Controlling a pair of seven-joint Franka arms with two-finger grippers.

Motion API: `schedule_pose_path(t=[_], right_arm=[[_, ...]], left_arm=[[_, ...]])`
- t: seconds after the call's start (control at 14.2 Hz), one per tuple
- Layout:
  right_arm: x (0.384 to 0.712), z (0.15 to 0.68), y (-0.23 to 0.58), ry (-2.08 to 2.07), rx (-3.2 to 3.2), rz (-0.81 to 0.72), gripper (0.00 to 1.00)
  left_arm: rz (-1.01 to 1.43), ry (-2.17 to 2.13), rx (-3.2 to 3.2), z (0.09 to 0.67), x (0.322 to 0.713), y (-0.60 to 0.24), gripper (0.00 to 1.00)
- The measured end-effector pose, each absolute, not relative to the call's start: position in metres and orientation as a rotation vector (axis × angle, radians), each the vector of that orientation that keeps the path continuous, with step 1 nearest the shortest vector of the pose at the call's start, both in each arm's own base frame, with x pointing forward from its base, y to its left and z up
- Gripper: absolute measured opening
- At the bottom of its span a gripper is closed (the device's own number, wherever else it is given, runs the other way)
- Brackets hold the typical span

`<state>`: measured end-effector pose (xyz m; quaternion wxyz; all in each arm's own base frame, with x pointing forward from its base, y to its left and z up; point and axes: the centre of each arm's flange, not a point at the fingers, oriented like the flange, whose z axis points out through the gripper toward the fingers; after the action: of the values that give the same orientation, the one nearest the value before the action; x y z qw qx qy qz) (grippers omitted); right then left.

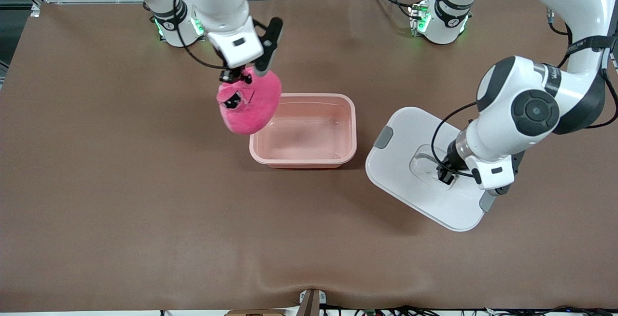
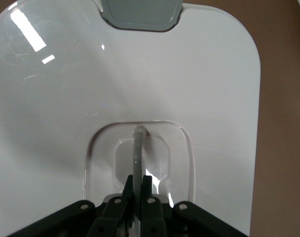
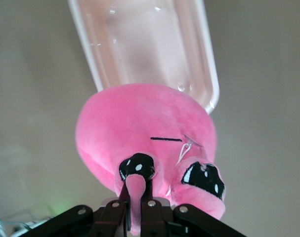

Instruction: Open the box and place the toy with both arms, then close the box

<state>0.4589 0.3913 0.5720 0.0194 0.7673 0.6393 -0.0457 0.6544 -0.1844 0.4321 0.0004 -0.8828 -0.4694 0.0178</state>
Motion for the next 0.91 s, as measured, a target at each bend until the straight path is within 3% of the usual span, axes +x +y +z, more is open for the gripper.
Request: schedule_pose_path(t=[0.42, 0.91], right_arm=[[0.464, 0.574, 0.408, 2.324, 2.033, -0.006, 0.1], [0.483, 0.532, 0.423, 2.522, 1.78, -0.021, 0.1]], left_arm=[[0.079, -1.349, -2.807, 0.406, 0.673, -0.124, 0.07], [0.111, -1.298, -2.838, 0.391, 0.681, -0.086, 0.07]])
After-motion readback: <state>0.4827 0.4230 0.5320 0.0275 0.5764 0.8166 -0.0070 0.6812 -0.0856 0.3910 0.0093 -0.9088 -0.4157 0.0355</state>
